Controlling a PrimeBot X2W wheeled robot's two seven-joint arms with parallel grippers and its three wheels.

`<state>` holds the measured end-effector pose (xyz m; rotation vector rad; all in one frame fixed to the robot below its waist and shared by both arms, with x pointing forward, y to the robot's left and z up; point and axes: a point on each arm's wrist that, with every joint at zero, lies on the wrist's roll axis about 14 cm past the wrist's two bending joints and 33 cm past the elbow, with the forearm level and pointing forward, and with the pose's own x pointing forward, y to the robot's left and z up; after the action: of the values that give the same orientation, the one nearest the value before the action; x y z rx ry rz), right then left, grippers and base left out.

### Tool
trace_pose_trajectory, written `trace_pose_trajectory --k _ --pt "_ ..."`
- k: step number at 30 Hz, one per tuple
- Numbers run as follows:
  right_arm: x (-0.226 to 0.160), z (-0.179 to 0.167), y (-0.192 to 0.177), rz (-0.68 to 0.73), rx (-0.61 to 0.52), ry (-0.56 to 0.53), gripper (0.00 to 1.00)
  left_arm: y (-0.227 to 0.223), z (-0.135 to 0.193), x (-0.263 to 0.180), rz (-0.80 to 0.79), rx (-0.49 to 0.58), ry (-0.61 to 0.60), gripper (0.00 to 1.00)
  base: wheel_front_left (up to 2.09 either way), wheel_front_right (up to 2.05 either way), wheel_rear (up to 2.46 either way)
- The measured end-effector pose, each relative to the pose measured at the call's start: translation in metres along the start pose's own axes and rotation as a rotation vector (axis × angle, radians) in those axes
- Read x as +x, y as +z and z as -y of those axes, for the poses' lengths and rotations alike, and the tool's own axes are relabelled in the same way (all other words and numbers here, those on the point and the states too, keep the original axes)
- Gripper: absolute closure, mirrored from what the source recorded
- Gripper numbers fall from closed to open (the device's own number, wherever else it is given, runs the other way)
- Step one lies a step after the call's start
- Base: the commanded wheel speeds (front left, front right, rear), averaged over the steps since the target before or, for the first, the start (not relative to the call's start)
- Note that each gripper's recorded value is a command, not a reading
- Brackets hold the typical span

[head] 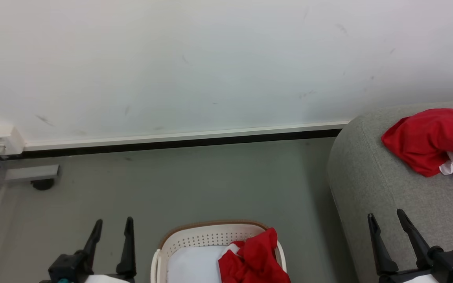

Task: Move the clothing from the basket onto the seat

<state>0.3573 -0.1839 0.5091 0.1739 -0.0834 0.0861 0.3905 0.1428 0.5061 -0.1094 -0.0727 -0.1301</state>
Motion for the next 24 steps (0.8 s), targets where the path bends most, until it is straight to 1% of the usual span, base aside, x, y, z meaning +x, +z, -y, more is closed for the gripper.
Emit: trace_pose_trajectory --k 9,16,24 --pt "0.001 0.009 0.001 0.000 -0.006 -0.021 0.00 -0.007 0.011 0.006 -0.019 -0.010 -0.032 0.00 0.00 0.00 0.00" --pt "0.005 0.019 0.000 -0.008 -0.013 -0.047 0.00 -0.019 0.028 0.021 -0.048 -0.011 -0.090 0.00 0.00 0.00 0.00" --pt "0.016 0.039 -0.004 -0.024 -0.035 -0.091 0.00 -0.051 0.052 0.045 -0.123 -0.009 -0.183 0.00 0.00 0.00 0.00"
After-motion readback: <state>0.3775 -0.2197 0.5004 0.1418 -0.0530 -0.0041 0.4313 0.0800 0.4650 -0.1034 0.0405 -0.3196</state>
